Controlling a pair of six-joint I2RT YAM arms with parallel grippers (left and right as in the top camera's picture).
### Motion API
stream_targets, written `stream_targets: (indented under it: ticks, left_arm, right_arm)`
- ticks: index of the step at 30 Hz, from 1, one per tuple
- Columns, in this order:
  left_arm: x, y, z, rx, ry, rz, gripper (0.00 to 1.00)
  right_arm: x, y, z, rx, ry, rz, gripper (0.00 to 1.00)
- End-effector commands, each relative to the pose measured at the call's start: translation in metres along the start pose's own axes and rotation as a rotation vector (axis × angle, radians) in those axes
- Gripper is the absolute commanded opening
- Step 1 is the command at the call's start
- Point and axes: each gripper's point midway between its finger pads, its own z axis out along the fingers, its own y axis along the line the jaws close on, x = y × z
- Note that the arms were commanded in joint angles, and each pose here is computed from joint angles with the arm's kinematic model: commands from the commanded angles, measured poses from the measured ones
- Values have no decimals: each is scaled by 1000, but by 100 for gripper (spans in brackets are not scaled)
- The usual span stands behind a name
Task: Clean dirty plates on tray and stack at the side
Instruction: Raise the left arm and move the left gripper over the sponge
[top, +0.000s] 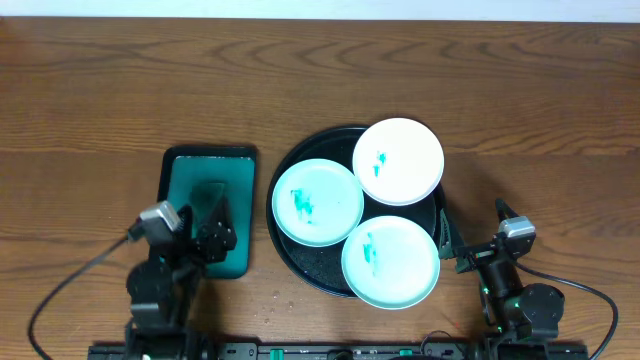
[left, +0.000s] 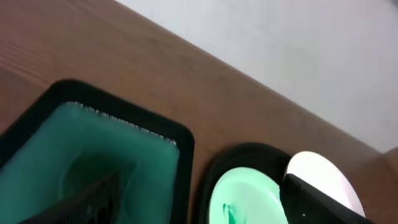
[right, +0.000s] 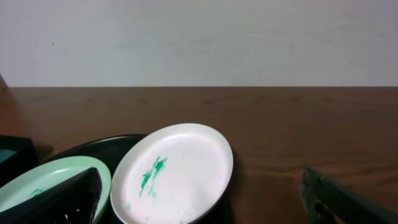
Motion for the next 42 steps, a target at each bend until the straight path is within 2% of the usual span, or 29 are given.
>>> stream_targets:
  ticks: [1,14,20,24,32,37,42]
  left_arm:
    - [-25,-16,6,-24,83,77,82]
    - [-37,-7,32,-371,742,60,82]
    - [-16,7,19,-493,963,27,83]
    - [-5,14,18,-521,1027,14,83]
    - [-2,16,21,-525,1036,12,83]
    - [-2,16,21,-525,1036,12,83]
    - [-3,15,23,-525,1026,5,82]
  right_arm:
    - [2,2,0,-12,7,-4,99]
    - [2,2,0,-12,7,-4,99]
    - [2,3,0,-12,7,-4,99]
    - [2,2,0,-12,7,-4,99]
    - [2,1,0,-5,6,-5,99]
    - [-3,-17,-1,103,-16,-30,99]
    - [-27,8,-2,-30,-96,-34,99]
